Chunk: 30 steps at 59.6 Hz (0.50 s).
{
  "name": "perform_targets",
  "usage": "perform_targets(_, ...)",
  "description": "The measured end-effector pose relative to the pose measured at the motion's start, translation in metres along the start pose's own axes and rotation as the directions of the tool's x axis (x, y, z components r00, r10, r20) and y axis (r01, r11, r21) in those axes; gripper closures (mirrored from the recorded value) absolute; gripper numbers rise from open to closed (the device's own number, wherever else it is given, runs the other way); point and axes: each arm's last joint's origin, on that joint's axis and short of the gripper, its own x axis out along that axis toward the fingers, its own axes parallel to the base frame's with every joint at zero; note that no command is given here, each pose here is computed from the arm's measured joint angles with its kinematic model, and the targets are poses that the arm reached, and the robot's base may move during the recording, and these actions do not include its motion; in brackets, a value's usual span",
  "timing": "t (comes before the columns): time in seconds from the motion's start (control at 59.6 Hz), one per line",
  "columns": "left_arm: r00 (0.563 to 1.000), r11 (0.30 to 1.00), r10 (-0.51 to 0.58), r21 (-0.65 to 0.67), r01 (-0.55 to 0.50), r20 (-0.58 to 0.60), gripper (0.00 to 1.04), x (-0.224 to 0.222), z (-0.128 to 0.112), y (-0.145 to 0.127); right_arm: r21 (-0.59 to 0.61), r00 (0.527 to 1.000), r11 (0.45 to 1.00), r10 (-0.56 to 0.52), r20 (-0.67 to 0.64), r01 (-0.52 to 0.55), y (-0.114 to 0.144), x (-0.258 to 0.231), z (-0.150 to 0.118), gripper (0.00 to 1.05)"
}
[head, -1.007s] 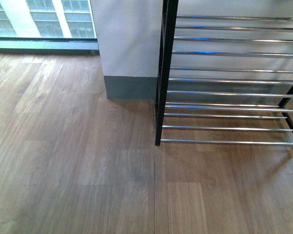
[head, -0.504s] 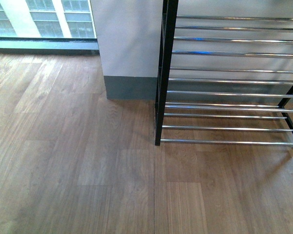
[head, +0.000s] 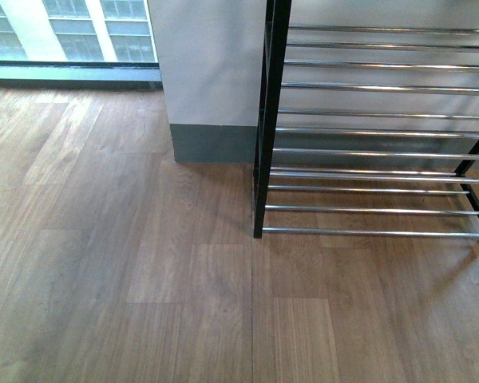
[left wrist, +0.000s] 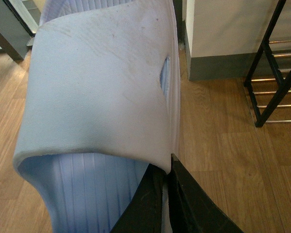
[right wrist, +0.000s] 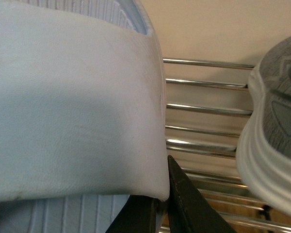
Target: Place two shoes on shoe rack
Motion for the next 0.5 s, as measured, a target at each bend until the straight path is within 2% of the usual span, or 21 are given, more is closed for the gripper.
perform_targets(0.067,1.0,1.0,0.0,0.0,0.0,0.0,1.03,0.0,0.0,0.0,-0.053,0.997,0.996,-0.071,-0.026,0.07,0.0,0.025,0.013,1.03)
perform_targets(0.201,1.0,1.0,0.0,0.0,0.0,0.0,1.03,0.0,0.0,0.0,-0.129,0.987,0.982,-0.149,-0.052,0.142,0.002,0.058,0.032,1.03)
perform_targets(0.353,1.0,1.0,0.0,0.0,0.0,0.0,1.03,0.0,0.0,0.0,-0.163,0.971,0.964,-0.225,-0.079,0.21,0.001,0.087,0.048,1.03)
perform_targets(0.504,1.0,1.0,0.0,0.0,0.0,0.0,1.03,0.0,0.0,0.0,-0.155,0.97,0.965,-0.226,-0.083,0.212,0.0,0.095,0.055,1.03)
